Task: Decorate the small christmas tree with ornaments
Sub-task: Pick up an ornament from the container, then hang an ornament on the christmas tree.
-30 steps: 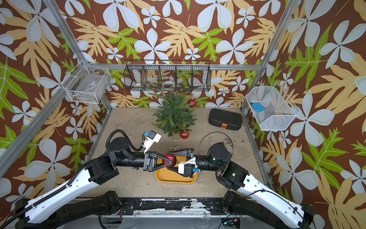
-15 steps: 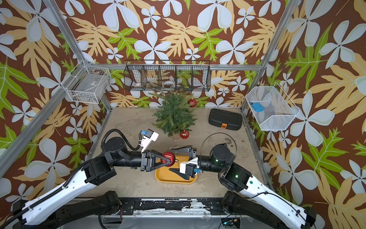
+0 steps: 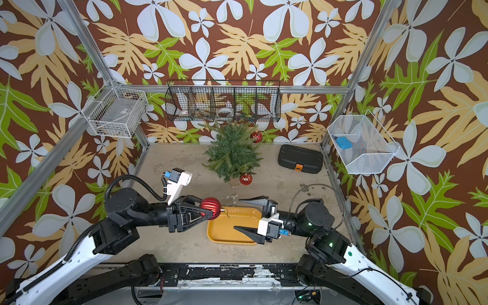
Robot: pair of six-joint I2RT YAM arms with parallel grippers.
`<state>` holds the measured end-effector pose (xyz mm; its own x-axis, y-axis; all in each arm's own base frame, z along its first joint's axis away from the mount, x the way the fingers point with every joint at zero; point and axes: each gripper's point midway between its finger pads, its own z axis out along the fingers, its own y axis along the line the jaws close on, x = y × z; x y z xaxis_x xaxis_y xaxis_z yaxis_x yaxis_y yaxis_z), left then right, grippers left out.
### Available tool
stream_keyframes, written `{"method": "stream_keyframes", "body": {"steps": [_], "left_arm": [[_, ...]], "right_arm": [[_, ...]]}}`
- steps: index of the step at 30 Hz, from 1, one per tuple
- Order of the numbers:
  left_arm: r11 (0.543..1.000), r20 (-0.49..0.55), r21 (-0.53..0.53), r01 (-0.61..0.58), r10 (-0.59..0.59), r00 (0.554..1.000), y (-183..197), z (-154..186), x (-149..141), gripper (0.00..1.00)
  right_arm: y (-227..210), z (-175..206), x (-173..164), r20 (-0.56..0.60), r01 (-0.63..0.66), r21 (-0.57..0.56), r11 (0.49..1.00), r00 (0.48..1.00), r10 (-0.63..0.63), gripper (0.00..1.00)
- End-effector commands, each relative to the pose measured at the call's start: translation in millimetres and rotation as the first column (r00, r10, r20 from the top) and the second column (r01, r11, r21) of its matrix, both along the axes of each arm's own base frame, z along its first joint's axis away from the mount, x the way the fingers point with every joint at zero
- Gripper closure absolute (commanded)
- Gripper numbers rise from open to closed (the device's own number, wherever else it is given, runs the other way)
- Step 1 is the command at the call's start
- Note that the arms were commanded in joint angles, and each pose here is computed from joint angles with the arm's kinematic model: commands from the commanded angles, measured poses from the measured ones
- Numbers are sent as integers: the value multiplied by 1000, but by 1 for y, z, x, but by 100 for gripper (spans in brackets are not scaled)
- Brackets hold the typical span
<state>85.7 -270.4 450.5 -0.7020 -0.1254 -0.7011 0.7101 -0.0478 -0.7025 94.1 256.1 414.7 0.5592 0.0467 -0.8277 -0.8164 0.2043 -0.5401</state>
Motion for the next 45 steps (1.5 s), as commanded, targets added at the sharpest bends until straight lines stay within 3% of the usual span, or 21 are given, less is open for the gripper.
{"method": "stream_keyframes", "body": {"steps": [1,8,13,16,20,31,38,45], "left_arm": [[998,93,-61,3,3,996,7,21,-7,55],[997,109,-73,-13,21,994,10,29,-6,55],[996,98,-40,-77,80,992,9,23,6,55],[996,95,-31,-86,88,992,8,21,8,55],[994,90,-32,-100,102,991,8,22,11,55],[995,79,-26,-99,101,992,6,19,12,55],[992,87,-17,-122,123,988,7,17,15,55],[963,93,68,-262,255,963,10,-9,40,57]], "right_arm": [[-2,22,-3,-77,-29,88,996,996,36,31],[16,24,-5,-209,-136,113,984,965,157,46],[20,25,-12,-251,-209,155,966,937,243,48],[24,24,-9,-272,-212,155,965,930,248,47],[30,21,-5,-290,-207,139,968,926,240,52],[34,16,5,-309,-163,128,978,931,196,71],[33,13,12,-312,-115,107,988,939,143,94],[27,-1,49,-309,115,-30,993,944,-118,98]]}}
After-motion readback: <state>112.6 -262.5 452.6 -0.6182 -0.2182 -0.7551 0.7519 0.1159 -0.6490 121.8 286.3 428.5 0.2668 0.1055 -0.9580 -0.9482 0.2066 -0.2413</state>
